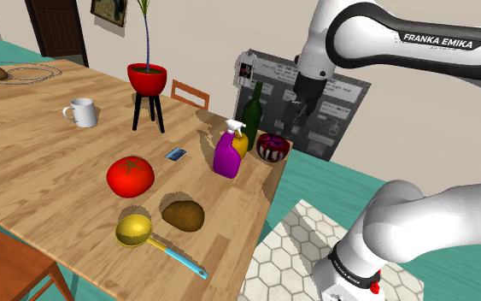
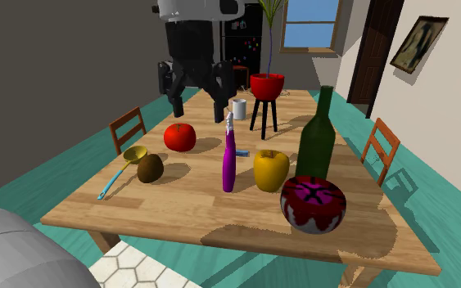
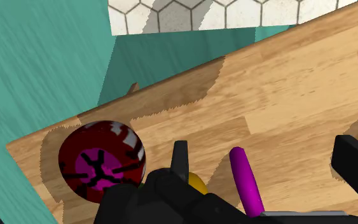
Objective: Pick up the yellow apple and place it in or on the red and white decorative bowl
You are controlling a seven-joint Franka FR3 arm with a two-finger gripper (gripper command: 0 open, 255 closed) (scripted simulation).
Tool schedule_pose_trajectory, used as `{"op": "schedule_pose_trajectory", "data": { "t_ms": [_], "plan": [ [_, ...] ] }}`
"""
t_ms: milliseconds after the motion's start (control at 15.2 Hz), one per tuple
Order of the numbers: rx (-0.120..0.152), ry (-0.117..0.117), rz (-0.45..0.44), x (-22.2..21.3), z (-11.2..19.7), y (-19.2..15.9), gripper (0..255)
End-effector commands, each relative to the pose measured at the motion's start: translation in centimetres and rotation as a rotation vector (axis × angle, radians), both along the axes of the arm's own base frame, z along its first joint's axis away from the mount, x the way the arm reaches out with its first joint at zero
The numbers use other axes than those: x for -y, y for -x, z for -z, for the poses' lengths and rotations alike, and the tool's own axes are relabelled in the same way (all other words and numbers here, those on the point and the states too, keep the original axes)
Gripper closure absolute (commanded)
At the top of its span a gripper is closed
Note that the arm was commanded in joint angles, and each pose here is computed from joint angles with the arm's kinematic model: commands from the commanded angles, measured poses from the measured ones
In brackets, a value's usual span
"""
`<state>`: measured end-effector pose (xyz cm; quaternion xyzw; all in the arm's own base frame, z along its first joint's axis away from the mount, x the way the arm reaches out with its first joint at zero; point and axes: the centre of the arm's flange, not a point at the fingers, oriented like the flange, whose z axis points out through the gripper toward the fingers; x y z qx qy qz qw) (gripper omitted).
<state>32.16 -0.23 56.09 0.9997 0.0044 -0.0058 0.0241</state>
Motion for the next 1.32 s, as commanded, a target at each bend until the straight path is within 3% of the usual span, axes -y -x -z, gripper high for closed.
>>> {"op": "schedule_pose_trajectory", "data": {
  "t_ms": [0, 660, 1254],
  "plan": [
    [0.000, 0.000, 0.000, 0.0, 0.0, 0.0, 0],
    [-0.088, -0.066, -0.301, 6.6, 4.3, -12.2, 0],
    [-0.166, -0.126, -0.572, 9.0, 9.4, -24.1, 0]
  ]
}}
